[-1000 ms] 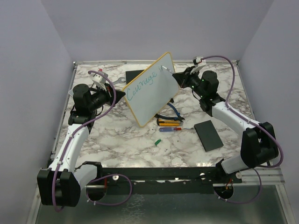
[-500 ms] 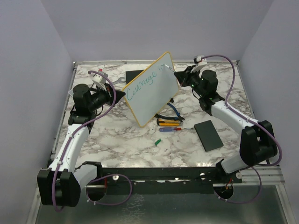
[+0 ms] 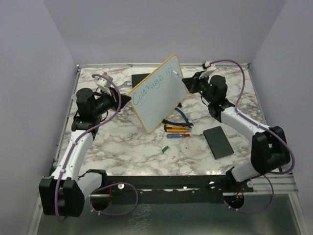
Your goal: Write a sentence on the whiteboard
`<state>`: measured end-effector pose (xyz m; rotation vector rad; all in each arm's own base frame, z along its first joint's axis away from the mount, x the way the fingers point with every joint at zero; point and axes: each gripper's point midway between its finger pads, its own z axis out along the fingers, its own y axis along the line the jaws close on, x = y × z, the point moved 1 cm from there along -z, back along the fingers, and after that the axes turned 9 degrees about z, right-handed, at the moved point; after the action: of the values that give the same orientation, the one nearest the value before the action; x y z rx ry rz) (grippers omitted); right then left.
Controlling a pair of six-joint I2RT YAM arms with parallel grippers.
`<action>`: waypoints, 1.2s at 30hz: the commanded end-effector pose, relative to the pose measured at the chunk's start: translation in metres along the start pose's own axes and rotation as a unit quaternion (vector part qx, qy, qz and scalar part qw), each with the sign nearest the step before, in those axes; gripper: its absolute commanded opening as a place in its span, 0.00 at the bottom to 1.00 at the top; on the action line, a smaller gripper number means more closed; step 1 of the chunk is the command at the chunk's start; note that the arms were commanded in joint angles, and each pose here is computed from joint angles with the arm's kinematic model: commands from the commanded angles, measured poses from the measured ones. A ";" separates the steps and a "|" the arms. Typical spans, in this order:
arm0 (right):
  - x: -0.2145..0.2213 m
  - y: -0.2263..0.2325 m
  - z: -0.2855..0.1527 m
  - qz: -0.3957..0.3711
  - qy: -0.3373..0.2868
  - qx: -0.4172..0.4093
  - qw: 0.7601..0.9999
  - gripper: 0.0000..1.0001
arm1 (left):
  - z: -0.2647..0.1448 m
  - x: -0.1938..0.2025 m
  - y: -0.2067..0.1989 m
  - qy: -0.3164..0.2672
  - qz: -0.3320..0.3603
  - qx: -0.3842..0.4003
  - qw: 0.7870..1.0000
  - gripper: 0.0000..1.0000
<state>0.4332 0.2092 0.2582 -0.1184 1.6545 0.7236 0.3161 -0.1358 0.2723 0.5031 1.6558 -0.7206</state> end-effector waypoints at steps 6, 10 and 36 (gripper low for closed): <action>0.024 -0.011 -0.005 0.008 0.025 0.018 0.999 0.01 | -0.003 -0.007 -0.004 -0.016 0.023 0.004 1.000 0.00; 0.020 -0.010 -0.005 0.006 0.020 0.018 1.000 0.01 | -0.003 -0.008 -0.003 -0.017 0.024 0.003 1.000 0.00; -0.017 0.024 -0.016 -0.007 -0.018 -0.044 0.999 0.01 | -0.003 -0.007 -0.002 -0.018 0.020 -0.002 1.000 0.00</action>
<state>0.4084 0.2064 0.2751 -0.1531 1.6125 0.7597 0.3153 -0.1359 0.2723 0.4983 1.6566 -0.7242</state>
